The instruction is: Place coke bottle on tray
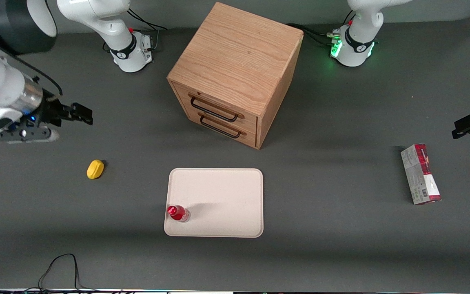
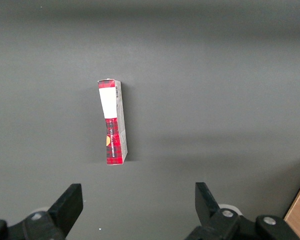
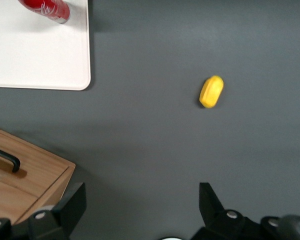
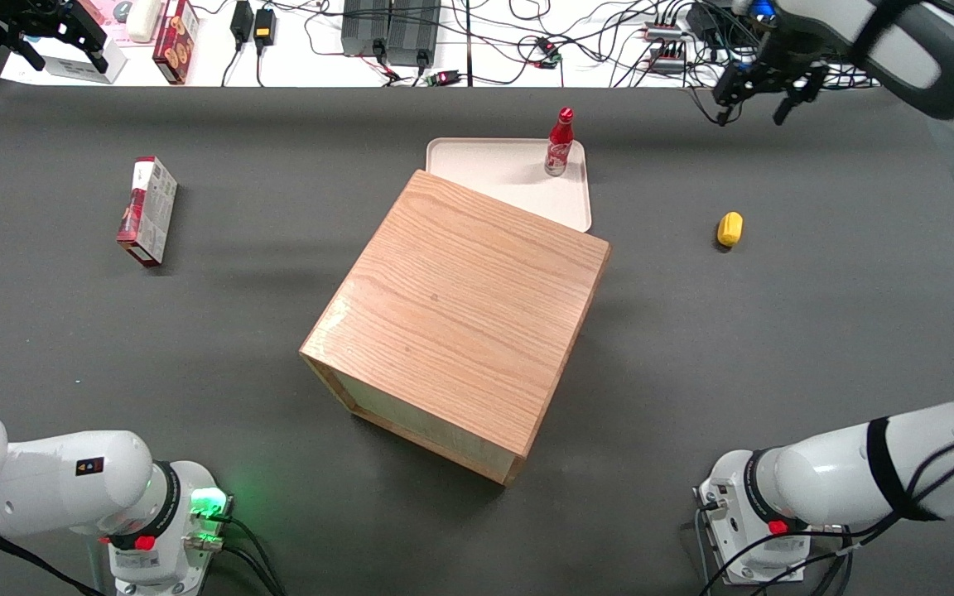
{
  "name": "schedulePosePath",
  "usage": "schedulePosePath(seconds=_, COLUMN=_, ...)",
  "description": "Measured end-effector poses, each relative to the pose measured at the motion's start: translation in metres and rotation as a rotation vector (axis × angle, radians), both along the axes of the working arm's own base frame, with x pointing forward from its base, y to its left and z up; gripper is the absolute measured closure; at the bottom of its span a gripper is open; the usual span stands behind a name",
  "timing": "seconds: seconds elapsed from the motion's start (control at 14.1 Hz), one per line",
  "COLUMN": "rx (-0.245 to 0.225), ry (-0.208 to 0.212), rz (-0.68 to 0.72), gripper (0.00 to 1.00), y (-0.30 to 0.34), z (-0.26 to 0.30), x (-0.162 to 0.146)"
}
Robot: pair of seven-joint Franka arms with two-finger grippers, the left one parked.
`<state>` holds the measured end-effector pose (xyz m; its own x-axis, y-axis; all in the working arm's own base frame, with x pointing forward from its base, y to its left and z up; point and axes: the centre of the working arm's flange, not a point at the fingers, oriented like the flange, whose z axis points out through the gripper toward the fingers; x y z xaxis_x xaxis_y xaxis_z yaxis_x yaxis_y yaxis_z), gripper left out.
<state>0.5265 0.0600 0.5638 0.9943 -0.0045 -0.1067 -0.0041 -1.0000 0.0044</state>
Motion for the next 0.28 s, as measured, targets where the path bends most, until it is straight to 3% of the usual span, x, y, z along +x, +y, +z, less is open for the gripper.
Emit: schedulePosePath(seconds=0.28, rx=0.018, ry=-0.024, rz=-0.037, gripper=0.0, y=-0.019, z=0.015, x=-0.008)
